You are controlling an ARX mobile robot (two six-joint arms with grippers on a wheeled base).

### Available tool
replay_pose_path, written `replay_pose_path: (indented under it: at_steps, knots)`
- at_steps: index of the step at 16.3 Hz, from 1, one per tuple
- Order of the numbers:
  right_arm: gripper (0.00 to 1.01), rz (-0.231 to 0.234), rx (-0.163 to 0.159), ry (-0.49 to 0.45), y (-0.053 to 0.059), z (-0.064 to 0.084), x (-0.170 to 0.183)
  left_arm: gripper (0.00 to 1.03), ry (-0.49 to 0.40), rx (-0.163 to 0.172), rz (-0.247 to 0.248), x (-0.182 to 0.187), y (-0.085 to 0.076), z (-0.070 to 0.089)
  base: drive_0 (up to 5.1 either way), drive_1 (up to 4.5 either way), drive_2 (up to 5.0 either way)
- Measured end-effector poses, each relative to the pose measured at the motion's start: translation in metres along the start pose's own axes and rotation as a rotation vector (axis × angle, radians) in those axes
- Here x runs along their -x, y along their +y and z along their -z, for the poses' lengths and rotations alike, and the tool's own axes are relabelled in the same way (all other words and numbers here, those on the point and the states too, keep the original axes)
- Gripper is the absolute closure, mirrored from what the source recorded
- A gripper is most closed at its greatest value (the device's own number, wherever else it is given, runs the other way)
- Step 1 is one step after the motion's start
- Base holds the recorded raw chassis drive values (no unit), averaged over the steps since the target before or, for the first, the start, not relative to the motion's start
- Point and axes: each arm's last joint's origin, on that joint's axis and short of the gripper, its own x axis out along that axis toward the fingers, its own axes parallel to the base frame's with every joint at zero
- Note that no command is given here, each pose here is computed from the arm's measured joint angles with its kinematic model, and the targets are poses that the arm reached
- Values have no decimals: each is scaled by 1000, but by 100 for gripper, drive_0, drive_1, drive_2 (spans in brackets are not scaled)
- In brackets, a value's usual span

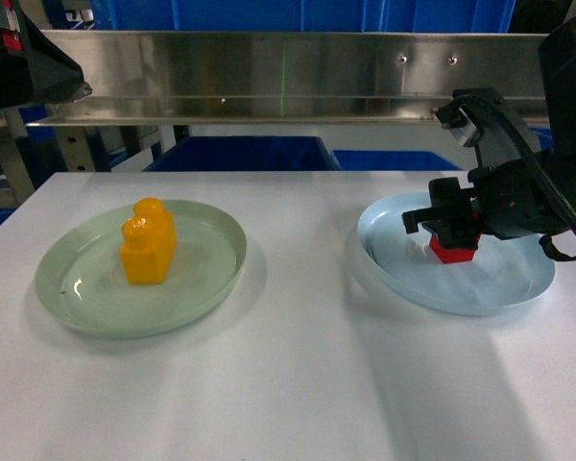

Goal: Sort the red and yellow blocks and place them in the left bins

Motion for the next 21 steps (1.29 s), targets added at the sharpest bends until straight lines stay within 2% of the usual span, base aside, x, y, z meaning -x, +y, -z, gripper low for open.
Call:
replay_pose_path:
  at_steps: [5,8,10,12,14,15,17,18,19,21]
  knots:
    - [71,-28,-20,2,0,0,0,5,0,0,1,0,0,0,0,0,0]
    - [72,-29,-38,-55,-1,-5,14,5,0,0,1,0,0,0,0,0,0]
    - [72,1,-28,-179,-8,-26,52,5,0,0,0,0,0,0,0,0,0]
    - [72,59,-31,-321,-22,-44,113,5,0,0,1,0,0,0,0,0,0]
    - [72,104,-54,-357,-33,-33,163,5,0,0,1,0,0,0,0,0,0]
    - [72,122,-57,-380,-33,-25,186,5,0,0,0,0,0,0,0,0,0]
    - [72,156,24,-508,-26,-24,236,5,0,0,1,0,0,0,0,0,0]
    - [72,173,47,-550,-24,-25,258,5,0,0,1,0,0,0,0,0,0]
    - [72,182,56,-562,-19,-23,274,5,-1,0,-2,0,0,0,0,0,0]
    - [72,143,65,-521,-5,-13,284,5,0,-1,4,0,-1,0,0,0,0]
